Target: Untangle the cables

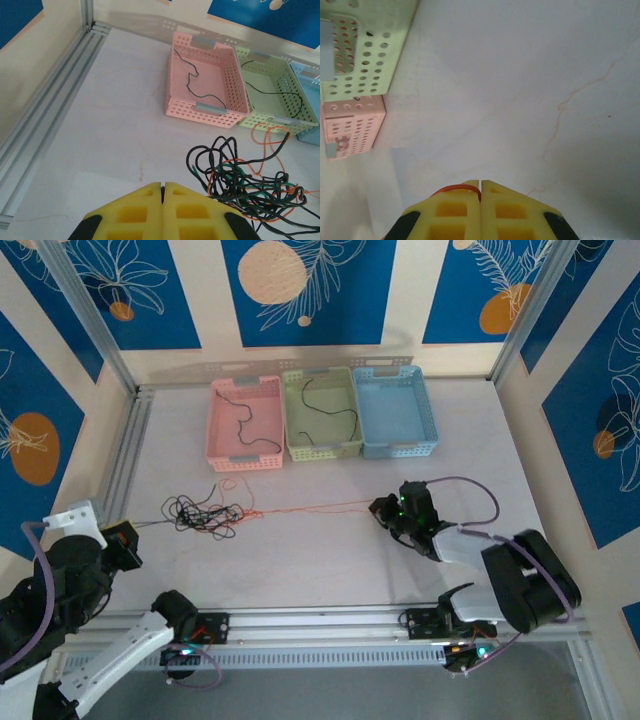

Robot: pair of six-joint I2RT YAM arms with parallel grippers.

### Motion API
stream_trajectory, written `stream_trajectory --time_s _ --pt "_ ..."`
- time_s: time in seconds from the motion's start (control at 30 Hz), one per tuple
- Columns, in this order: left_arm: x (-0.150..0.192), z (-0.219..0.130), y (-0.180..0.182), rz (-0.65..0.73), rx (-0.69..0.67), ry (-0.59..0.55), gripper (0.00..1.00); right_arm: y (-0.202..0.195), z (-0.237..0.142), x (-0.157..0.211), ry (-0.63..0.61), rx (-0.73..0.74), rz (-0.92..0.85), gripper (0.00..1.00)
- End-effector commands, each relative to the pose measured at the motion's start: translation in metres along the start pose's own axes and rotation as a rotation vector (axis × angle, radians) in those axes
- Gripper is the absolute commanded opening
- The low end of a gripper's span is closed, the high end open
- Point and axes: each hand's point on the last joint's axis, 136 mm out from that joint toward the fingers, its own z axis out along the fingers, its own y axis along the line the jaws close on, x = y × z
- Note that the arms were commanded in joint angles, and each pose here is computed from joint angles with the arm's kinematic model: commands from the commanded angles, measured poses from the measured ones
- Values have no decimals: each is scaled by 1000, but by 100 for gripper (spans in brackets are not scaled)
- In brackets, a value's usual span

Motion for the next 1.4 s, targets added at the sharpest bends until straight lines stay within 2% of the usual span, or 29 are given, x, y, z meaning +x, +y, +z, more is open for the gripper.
stream_trajectory --time_s 0.0,0.17,0.43,0.73,1.37 --pt "-9 -1 11 34 -59 -57 0 -24 -17 -24 -61 142 -16 0" --pt "3 15 -1 73 -44 -7 0 -38 -52 -57 -120 212 -44 0" --pt "12 25 4 100 -94 4 0 -83 -89 -98 -213 241 122 0" --pt "28 41 -4 124 -82 40 0 -91 -88 -101 -213 250 141 0" --pt "44 59 -41 195 64 120 0 -85 -87 -98 -176 246 121 0"
